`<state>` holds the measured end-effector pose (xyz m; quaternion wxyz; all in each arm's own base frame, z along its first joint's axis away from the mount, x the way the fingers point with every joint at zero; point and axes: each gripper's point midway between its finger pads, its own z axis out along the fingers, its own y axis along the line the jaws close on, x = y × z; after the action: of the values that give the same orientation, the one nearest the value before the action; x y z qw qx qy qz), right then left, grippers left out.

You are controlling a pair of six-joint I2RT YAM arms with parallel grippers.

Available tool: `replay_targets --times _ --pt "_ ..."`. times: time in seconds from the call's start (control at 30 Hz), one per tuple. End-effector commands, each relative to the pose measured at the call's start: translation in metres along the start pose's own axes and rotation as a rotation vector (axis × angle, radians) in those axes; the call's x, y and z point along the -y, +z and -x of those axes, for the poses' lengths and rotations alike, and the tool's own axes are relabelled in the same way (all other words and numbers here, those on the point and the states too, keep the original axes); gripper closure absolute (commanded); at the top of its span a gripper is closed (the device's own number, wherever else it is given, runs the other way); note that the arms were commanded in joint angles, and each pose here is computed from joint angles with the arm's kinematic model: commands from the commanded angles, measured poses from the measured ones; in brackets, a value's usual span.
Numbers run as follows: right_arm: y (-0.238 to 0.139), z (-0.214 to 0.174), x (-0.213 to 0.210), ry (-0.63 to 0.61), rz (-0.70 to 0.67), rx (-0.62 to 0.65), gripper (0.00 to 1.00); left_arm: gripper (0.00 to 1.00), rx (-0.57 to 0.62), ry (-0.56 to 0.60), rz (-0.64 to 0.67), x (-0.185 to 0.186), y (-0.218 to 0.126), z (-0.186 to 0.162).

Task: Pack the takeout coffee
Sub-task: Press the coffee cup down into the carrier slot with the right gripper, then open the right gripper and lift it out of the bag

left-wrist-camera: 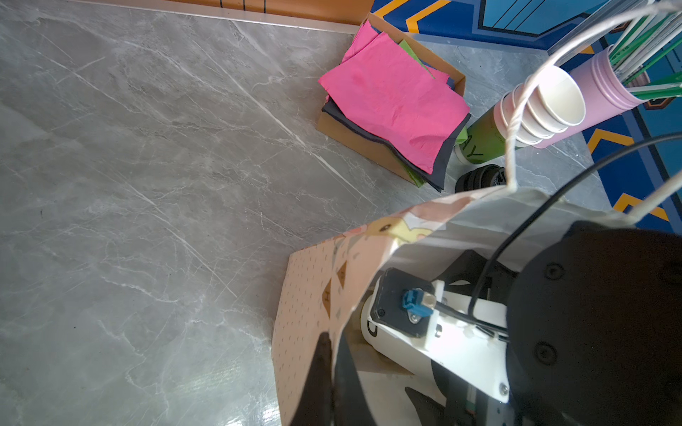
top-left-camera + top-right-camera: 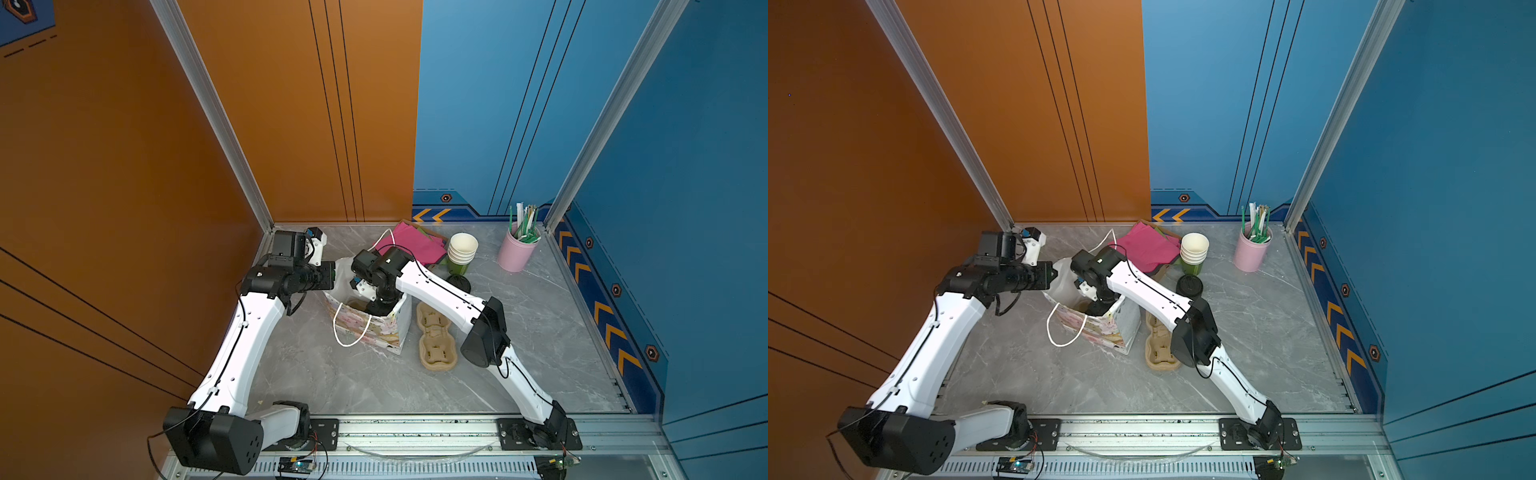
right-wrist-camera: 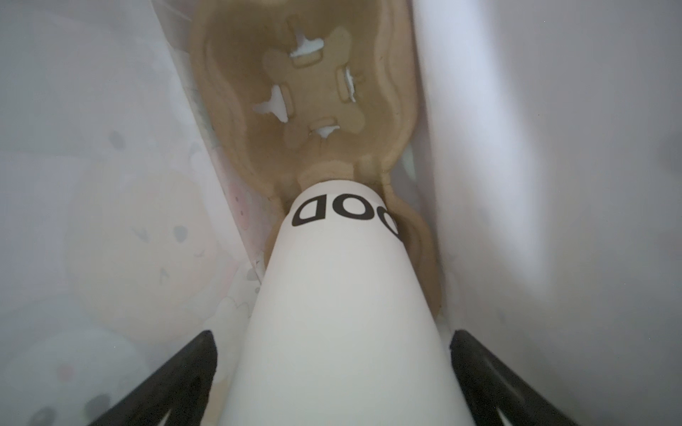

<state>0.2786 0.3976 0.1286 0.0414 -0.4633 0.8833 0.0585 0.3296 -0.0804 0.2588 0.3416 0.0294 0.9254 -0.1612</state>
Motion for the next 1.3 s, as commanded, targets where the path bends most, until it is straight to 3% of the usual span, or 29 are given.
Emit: replay_targets --times 0.0,0.3,0.9,1.27 --pt "-0.03 0.007 -0.004 0.007 0.015 0.078 0.0 1.0 -0.013 0.005 -0.02 0.005 0.005 -0.003" --pt "-0.043 0.018 -0.005 0.008 0.013 0.14 0.0 1.0 -0.019 0.019 -0.018 0.007 0.007 -0.004" --pt "-0.12 0.044 -0.011 -0.003 0.013 0.408 0.0 1.0 -0.018 0.026 -0.014 0.009 0.006 -0.004" --pt "-0.136 0.053 -0.014 -0.007 0.028 0.479 0.0 1.0 -0.003 0.034 0.0 0.007 0.002 -0.003"
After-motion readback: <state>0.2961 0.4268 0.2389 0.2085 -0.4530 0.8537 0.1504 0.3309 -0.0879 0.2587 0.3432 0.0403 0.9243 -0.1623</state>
